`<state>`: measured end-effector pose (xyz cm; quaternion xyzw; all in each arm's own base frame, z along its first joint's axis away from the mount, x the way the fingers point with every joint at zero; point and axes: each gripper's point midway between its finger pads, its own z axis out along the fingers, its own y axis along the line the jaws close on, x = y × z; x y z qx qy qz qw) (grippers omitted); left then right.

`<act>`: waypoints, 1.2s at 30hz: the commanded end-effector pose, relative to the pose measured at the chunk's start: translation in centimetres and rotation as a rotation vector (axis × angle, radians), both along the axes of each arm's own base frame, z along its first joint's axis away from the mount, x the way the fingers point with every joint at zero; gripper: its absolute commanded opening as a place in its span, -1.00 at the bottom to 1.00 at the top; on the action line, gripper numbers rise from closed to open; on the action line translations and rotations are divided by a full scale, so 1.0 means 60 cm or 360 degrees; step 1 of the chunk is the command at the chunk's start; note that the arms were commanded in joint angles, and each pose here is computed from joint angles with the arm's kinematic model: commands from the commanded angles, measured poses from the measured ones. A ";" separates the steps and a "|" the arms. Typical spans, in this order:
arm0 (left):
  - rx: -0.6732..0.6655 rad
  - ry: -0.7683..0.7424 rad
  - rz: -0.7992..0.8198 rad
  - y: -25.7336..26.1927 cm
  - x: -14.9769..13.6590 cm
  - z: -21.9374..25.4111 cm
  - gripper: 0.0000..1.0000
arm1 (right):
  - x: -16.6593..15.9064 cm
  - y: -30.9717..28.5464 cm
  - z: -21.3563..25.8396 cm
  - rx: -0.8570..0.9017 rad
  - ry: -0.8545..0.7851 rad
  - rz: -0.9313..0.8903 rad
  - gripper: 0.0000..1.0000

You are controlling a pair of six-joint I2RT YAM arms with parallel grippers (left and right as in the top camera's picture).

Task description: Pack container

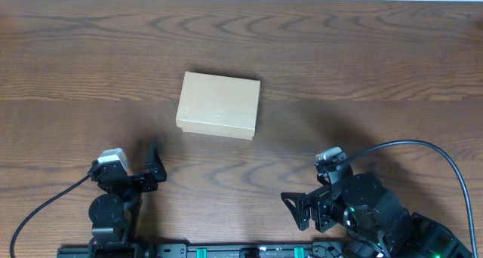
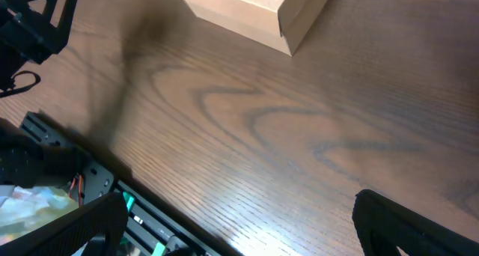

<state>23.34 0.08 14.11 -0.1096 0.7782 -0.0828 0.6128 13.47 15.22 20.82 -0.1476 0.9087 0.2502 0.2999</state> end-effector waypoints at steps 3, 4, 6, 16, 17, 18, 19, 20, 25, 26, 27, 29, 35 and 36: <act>0.0027 0.0041 0.0022 0.005 0.000 -0.022 0.91 | 0.000 0.000 -0.003 -0.0003 0.0008 -0.0012 0.99; 0.0027 0.0041 0.0022 0.005 0.000 -0.022 0.91 | 0.000 0.000 -0.003 -0.0003 0.0008 -0.0012 0.99; 0.0027 0.0041 0.0022 0.005 0.000 -0.022 0.91 | 0.000 0.000 -0.003 -0.0003 0.0008 -0.0012 0.98; 0.0027 0.0041 0.0022 0.005 0.000 -0.022 0.91 | 0.000 -0.009 -0.009 -0.0078 -0.0021 0.0011 0.98; 0.0027 0.0041 0.0022 0.005 0.000 -0.022 0.91 | 0.006 -0.015 -0.010 -0.0103 -0.0050 -0.0019 0.99; 0.0027 0.0041 0.0022 0.005 0.000 -0.022 0.91 | 0.017 -0.021 -0.011 -0.0133 -0.0099 -0.0063 0.99; 0.0027 0.0041 0.0022 0.005 0.000 -0.022 0.91 | 0.027 -0.025 -0.011 -0.0162 -0.0162 -0.0075 0.98; 0.0027 0.0041 0.0022 0.005 0.000 -0.022 0.91 | 0.035 -0.025 -0.012 -0.0195 -0.0229 -0.0051 0.98; 0.0027 0.0041 0.0022 0.005 0.000 -0.022 0.91 | 0.061 -0.001 -0.044 -0.0367 -0.0588 0.0251 0.98; 0.0027 0.0041 0.0022 0.005 0.000 -0.022 0.91 | 0.063 0.002 -0.055 -0.0393 -0.0622 0.0286 0.99; 0.0027 0.0041 0.0022 0.005 0.000 -0.022 0.91 | 0.065 0.003 -0.070 -0.0419 -0.0658 0.0322 0.98; 0.0027 0.0041 0.0022 0.005 0.000 -0.022 0.91 | 0.066 0.002 -0.091 -0.0447 -0.0685 0.0340 0.99; 0.0027 0.0041 0.0022 0.005 0.000 -0.022 0.91 | 0.063 -0.014 -0.151 -0.0445 -0.0711 0.0290 0.98; 0.0027 0.0041 0.0022 0.005 0.000 -0.022 0.91 | 0.062 -0.015 -0.158 -0.0433 -0.0711 0.0282 0.99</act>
